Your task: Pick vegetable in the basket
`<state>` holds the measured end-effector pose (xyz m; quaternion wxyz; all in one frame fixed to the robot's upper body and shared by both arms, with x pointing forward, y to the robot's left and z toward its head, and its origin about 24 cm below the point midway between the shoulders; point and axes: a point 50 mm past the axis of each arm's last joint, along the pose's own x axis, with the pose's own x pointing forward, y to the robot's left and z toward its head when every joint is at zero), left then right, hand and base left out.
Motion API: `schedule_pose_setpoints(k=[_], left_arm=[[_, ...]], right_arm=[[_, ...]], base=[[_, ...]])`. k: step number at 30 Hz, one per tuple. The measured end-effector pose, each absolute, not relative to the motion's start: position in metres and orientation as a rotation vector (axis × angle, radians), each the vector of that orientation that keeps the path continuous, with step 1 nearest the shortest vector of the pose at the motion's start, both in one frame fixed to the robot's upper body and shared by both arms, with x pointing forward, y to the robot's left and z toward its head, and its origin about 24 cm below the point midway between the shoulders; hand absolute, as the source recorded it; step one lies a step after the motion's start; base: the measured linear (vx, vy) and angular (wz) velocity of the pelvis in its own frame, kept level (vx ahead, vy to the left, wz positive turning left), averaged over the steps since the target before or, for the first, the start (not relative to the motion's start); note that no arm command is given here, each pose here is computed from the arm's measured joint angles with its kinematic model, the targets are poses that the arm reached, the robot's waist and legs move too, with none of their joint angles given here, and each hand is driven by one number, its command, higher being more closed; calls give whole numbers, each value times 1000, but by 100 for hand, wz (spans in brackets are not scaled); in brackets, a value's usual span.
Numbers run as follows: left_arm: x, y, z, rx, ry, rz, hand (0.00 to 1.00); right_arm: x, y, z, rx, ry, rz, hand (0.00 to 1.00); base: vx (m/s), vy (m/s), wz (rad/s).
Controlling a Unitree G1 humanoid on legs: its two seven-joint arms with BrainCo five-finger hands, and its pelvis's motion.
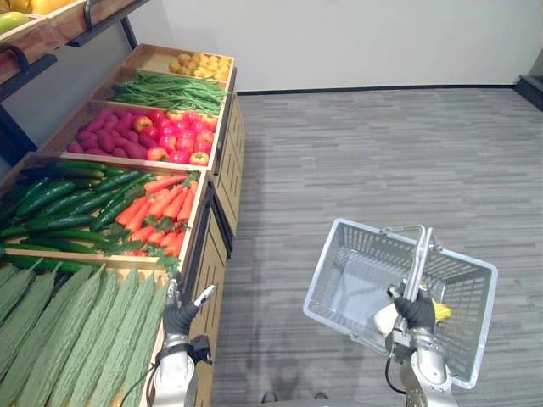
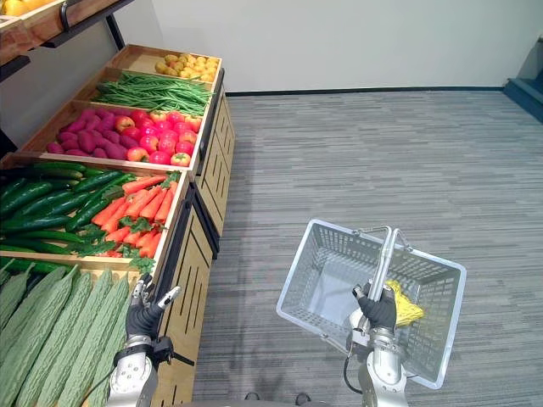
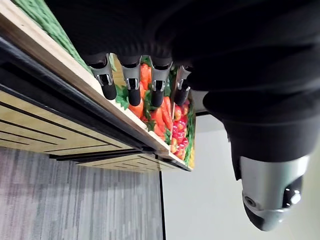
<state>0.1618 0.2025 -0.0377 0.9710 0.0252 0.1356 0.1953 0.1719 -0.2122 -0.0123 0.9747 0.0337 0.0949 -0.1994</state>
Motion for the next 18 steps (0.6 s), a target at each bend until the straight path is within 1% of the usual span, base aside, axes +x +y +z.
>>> schedule_pose_setpoints(k=[5,13,18], left_arm=[[160,200,-42,50,293,391,0],[165,196,-32,80,247,362,0],[176,192,-16,106,168,333,0]], right_arm=[[170,-214,-20,43,226,-411,100],[189,-199,-23,37,227,-356,100],[192,-194,-22,13,224,-329,100]], base=[[26,-8,-11],[37,-16,-23],[274,-33,9]])
